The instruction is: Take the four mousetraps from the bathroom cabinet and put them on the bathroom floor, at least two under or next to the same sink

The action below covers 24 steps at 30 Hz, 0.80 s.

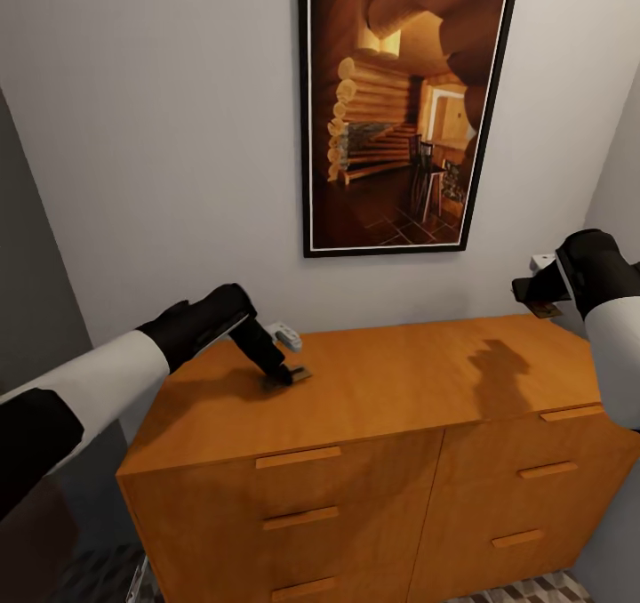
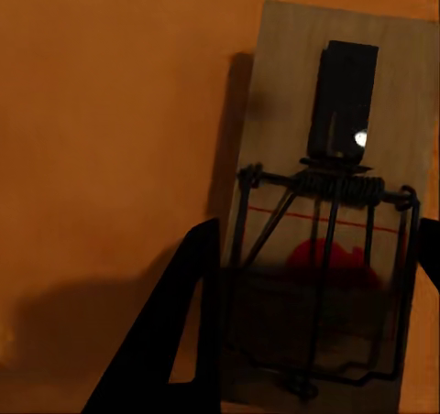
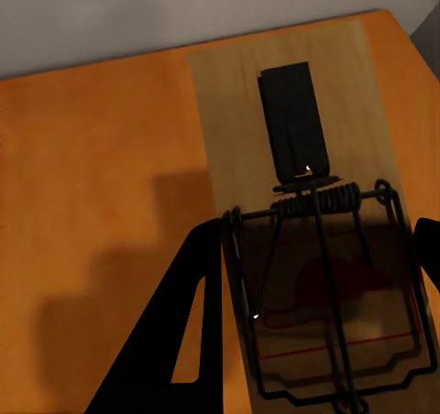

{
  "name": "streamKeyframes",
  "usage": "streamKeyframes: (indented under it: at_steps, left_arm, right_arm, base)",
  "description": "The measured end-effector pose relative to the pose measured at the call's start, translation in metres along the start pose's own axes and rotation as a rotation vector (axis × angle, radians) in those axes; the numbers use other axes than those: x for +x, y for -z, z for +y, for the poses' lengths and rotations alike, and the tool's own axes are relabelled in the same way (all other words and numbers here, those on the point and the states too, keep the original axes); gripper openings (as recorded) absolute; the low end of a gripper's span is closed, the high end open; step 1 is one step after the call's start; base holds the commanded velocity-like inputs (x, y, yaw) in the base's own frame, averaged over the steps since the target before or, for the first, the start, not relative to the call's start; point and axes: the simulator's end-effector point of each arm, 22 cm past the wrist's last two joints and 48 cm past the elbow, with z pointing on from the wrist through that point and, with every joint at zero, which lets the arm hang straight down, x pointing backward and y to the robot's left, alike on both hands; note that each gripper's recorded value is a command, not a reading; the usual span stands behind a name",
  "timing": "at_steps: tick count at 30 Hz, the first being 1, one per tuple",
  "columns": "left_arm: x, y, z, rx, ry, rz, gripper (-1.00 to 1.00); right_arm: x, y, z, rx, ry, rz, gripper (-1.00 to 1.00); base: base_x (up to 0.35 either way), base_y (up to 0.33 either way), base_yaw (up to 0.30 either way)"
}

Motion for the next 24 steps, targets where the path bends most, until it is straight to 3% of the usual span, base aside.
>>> streamKeyframes:
  at_steps: [5, 16, 24]
  left_arm:
    - [-0.004, 0.003, -0.001, -0.002, -0.01, -0.011, -1.0]
    - [-0.022, 0.02, 0.002, 0.017, 0.024, -0.083, -1.0]
    - [-0.023, 0.029, 0.023, -0.047, 0.026, -0.091, -1.0]
  right_arm:
    - [0.0, 0.0, 0.0, 0.0, 0.0, 0.001, -1.0]
    - [0.0, 0.0, 0.0, -0.002, -0.001, 0.0, -1.0]
    - [0.0, 0.0, 0.002, -0.007, -0.002, -0.001, -1.0]
  base:
    - [0.0, 0.0, 0.0]
    - [0.0, 0.0, 0.0]
    - [0.0, 0.0, 0.0]
